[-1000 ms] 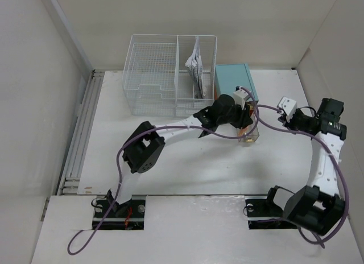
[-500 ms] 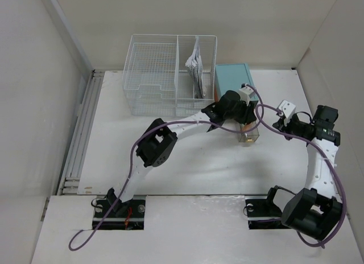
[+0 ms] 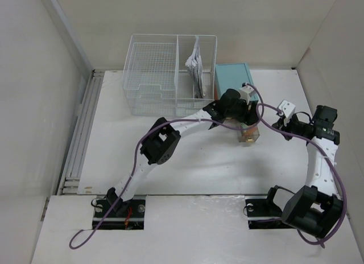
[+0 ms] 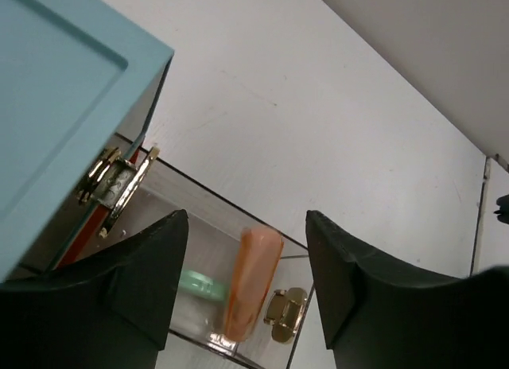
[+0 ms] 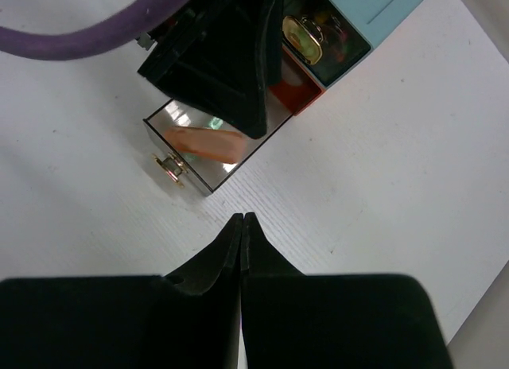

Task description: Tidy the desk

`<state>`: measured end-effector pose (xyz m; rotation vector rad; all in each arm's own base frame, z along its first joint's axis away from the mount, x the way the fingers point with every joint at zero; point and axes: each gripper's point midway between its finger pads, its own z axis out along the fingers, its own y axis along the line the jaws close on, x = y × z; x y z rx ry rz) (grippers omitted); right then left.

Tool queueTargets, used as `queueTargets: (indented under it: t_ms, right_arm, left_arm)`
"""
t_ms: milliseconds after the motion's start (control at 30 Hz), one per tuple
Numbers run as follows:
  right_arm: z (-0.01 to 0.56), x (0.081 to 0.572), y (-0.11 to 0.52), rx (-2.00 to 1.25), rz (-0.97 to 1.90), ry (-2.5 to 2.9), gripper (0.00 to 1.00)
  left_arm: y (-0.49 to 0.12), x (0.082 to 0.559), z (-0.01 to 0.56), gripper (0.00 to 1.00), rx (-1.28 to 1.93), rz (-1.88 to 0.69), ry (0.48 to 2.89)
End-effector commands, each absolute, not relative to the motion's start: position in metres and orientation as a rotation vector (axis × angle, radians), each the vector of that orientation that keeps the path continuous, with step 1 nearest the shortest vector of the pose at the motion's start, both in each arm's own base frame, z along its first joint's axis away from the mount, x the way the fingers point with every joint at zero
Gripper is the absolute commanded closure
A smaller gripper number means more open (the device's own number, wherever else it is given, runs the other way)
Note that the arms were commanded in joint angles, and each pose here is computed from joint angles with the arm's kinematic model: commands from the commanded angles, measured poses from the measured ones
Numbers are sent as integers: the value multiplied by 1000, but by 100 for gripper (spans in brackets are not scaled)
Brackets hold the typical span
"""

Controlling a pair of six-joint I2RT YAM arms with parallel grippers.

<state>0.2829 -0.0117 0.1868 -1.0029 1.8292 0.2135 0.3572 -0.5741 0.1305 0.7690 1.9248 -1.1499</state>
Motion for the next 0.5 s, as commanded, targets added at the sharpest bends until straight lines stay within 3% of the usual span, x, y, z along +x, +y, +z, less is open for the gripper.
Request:
queueTargets:
  t_ms: [0,100,167,267,300,367,467]
  right_arm:
    - [192,285,-7,-1013,236,1777,98]
    - [188,283,-9,-1015,244,1790,98]
    - [188,283,-9,-1027,235,1783,98]
    - [186,280,-8,-1021,253,1796,98]
    - [186,280,-8,-1021,253,1796,100]
    - [187,280,-9,-1012,256,1791,100]
    - [196,287,-15,-977,215,1776,100]
  left_arm:
    - [-565,379,170,32,725,-1131,1845]
    - [-562,384,179,30,721,-1136,1835]
    - [-559,389,179,36,712,-1130,1836]
    - [-556,384,212,57,709,-1161,1750]
    - [-551,380,209,78,710,-1160,1754]
    - [-544,374,243,99,698,-1179,1672]
    - [-534,359,273,100,704,-1171,1611]
